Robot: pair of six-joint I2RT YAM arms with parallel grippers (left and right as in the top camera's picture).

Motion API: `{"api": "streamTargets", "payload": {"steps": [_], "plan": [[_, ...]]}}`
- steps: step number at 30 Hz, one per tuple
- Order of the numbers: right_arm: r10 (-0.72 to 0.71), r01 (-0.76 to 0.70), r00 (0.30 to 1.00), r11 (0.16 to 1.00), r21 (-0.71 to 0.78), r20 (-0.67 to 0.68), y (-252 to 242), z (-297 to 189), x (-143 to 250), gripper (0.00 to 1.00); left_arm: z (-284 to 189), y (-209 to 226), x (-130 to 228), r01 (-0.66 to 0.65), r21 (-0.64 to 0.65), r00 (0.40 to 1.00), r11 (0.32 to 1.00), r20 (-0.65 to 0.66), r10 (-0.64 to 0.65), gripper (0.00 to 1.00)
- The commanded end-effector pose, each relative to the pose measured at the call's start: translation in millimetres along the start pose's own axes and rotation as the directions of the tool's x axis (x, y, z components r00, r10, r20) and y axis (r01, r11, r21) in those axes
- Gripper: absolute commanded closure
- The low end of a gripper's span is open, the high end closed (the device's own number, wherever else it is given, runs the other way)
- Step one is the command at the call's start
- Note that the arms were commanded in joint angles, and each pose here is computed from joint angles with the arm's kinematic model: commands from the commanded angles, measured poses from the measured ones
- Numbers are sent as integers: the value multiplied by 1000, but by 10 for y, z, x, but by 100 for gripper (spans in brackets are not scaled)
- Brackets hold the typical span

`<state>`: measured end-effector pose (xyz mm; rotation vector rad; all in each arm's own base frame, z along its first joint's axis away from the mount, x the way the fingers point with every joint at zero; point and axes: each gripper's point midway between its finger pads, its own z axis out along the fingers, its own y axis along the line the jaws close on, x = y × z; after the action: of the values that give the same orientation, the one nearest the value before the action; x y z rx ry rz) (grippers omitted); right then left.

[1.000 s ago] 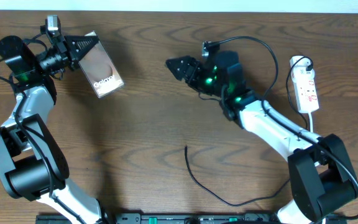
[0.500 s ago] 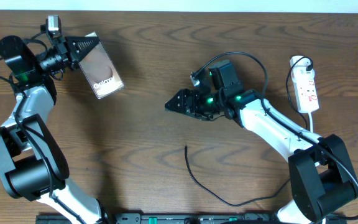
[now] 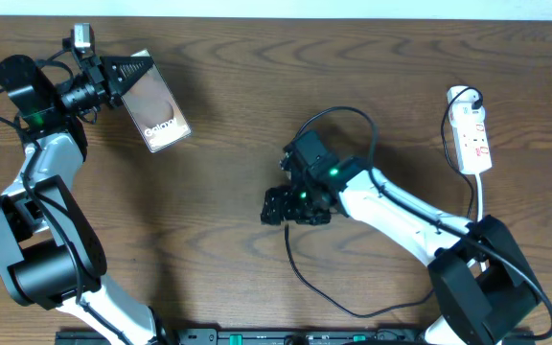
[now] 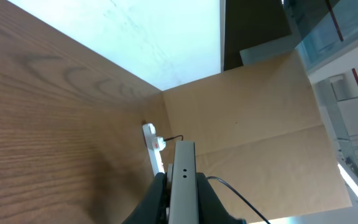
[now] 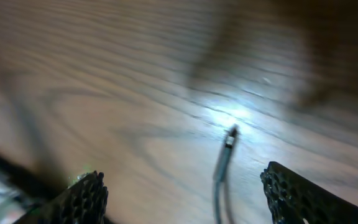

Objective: Plug charger to phone and switch on socket
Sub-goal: 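Lower the right gripper onto the black cable's plug end and grasp it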

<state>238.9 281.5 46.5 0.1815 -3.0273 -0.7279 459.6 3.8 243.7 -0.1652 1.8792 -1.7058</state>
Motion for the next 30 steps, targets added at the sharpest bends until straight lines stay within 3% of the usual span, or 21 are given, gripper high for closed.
{"api": "streamTargets", "payload": {"steps": [1, 5, 18, 30], "plan": [[30, -39, 997, 990, 139, 66, -153, 6, -31, 22, 3, -89, 20, -31, 12, 999, 999, -21, 32, 93], [106, -123, 991, 966, 227, 84, -265, 11, 71, 27, 3, -88, 19, -32, 12, 999, 999, -21, 32, 93], [85, -107, 991, 962, 251, 100, -149, 187, 147, 30, 3, -89, 20, -31, 12, 999, 999, -22, 31, 93], [112, -127, 991, 955, 269, 71, -191, 314, 212, 40, 3, -88, 19, -32, 12, 999, 999, -21, 32, 92]]}}
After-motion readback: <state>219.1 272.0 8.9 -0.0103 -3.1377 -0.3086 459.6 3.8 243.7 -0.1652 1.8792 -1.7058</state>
